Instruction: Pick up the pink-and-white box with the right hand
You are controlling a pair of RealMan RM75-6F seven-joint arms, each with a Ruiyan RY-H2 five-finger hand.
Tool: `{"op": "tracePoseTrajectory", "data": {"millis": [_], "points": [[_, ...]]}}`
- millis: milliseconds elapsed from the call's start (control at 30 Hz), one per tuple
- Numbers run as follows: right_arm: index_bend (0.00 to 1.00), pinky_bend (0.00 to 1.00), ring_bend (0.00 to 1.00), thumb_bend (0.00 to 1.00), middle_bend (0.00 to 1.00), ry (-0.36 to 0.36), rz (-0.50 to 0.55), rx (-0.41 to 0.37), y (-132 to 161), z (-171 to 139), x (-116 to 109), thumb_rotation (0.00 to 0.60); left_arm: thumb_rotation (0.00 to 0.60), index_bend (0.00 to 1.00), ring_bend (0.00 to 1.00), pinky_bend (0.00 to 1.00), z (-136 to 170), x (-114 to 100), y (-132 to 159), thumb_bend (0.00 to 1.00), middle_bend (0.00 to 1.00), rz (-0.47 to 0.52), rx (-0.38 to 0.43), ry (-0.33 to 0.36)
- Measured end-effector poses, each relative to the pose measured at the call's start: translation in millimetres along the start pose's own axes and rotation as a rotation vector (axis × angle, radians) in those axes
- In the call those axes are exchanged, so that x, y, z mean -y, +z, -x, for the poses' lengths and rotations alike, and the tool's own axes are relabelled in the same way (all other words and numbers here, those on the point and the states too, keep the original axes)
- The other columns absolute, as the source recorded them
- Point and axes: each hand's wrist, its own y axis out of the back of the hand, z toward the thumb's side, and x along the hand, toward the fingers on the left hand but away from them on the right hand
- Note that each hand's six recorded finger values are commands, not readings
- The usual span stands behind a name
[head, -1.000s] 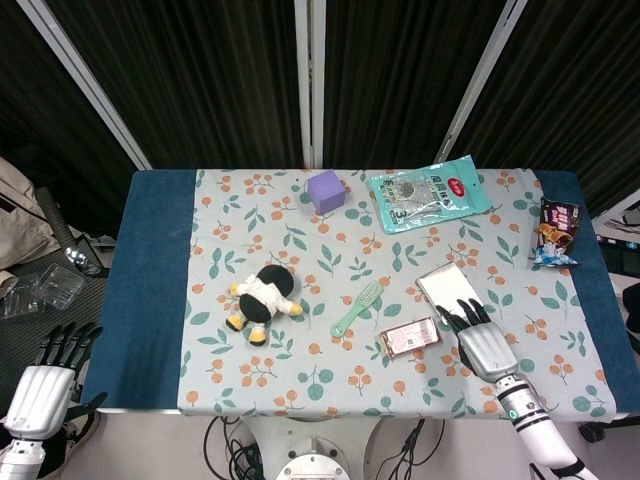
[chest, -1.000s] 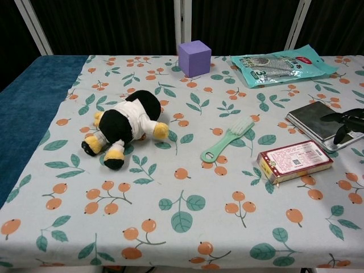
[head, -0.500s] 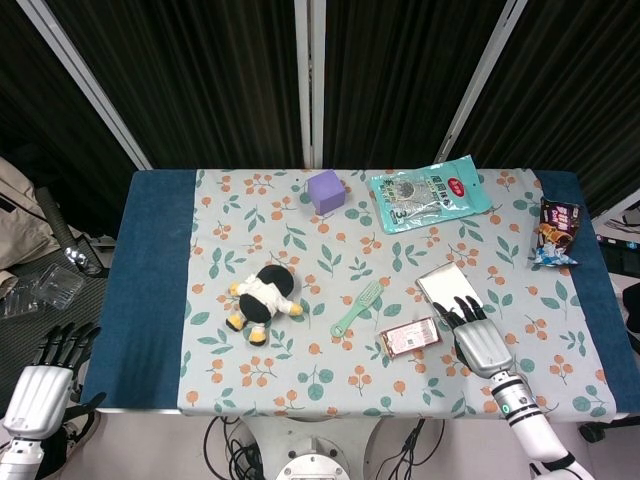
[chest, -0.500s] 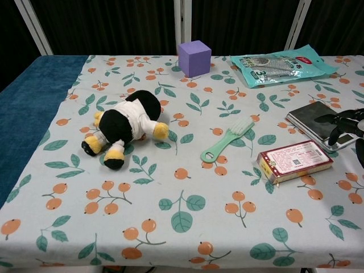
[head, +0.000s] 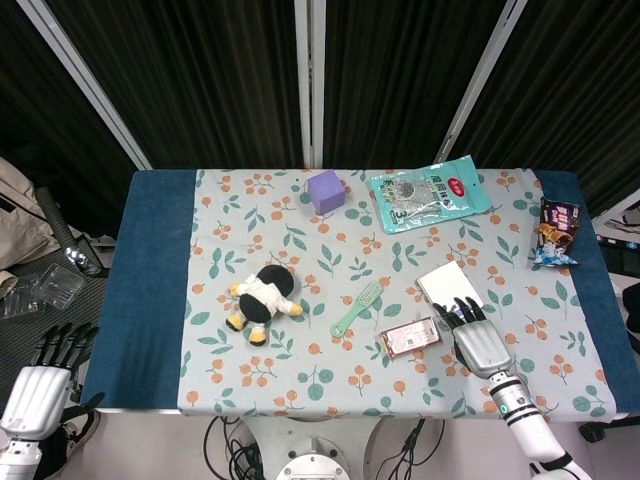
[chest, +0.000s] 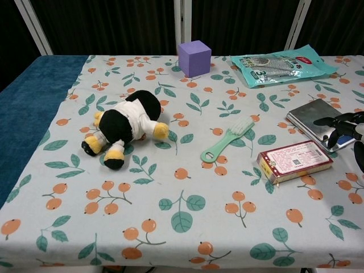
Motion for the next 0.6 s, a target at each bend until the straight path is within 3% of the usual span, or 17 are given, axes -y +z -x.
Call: {"op": "tracePoseTrajectory", "data": {"millis": [100,167,200,267,367,467,600], "points": [[0.00,0.00,0.00,0.92,0.26,-0.046,0.013,-0.015,3.1,-2.3,-9.5,0.600,0.600,0.10,0.00,0.06,0.1,-1.4,0.6,0.11,0.06,0.000,0.002,0.004],[0.00,0.00,0.00,0.82,0.21,-0.083,0.020,-0.037,7.3,-4.9,-17.4,0.600,0.600,0.10,0.00,0.06,-0.2,-1.8,1.4,0.11,0.06,0.000,0.005,0.005],[0.00,0.00,0.00,0.74,0.18,-0.097,0.021,-0.049,9.5,-6.2,-20.6,0.600,0.600,0.10,0.00,0.06,-0.4,-1.8,1.8,0.11,0.06,0.000,0.006,0.005],[0.00,0.00,0.00,0.46,0.07,-0.120,0.014,-0.082,15.2,-9.0,-26.2,0.600,0.600,0.10,0.00,0.06,-0.8,-1.6,2.8,0.11,0.06,0.001,0.009,0.004],[0.00,0.00,0.00,0.13,0.00,-0.115,-0.009,-0.114,20.7,-8.9,-28.3,0.600,0.600,0.10,0.00,0.06,-1.0,-1.5,3.5,0.11,0.06,0.000,0.011,0.003],[0.00,0.00,0.00,0.01,0.01,-0.073,-0.029,-0.128,25.1,-2.9,-24.9,0.600,0.600,0.10,0.00,0.07,-0.3,-2.3,3.3,0.11,0.06,0.002,0.011,0.008],[0.00,0.00,0.00,0.00,0.02,-0.023,-0.069,-0.161,36.4,10.2,-23.2,0.600,0.600,0.10,0.00,0.07,1.0,-3.0,0.9,0.11,0.06,-0.003,0.004,0.007]]}}
